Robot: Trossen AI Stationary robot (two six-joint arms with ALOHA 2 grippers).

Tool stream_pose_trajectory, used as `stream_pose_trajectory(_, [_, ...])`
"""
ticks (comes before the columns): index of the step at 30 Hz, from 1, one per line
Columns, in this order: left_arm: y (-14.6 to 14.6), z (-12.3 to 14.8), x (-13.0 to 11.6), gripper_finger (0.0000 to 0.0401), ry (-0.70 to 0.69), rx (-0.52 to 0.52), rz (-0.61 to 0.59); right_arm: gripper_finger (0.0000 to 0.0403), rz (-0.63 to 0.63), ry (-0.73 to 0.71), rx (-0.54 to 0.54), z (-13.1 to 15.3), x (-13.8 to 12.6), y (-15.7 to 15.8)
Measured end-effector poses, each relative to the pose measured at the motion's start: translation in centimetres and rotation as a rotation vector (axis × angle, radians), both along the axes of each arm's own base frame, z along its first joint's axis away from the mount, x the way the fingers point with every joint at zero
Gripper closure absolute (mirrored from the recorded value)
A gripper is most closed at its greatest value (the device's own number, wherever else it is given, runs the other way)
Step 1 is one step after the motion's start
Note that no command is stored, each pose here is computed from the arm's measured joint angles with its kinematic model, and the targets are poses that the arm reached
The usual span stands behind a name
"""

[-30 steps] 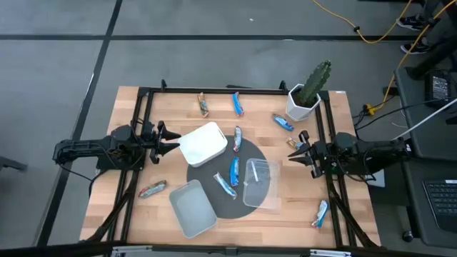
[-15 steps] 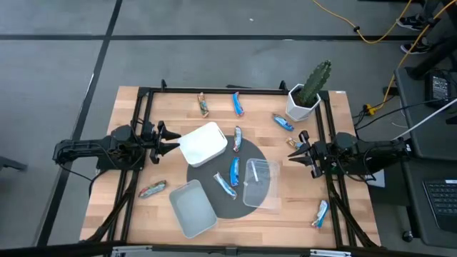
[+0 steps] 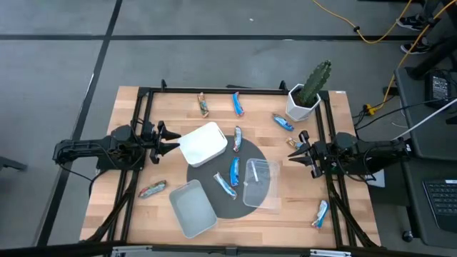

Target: Pick and place Granola Bars by type

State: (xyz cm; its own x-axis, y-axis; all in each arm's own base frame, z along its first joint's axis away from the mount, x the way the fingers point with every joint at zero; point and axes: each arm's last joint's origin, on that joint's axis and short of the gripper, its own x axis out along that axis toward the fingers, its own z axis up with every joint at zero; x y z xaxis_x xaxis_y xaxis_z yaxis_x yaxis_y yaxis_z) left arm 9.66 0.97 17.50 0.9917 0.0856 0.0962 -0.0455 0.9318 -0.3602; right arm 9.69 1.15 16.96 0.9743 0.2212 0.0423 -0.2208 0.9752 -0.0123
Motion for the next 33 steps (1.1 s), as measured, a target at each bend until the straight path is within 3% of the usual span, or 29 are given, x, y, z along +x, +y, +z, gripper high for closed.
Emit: stream_pose_trajectory(33, [0.01, -0.01, 0.00, 0.0203, 0.003, 0.030, 0.007, 0.0346, 0.000, 0.000, 0.001, 0.00, 0.00, 0.00])
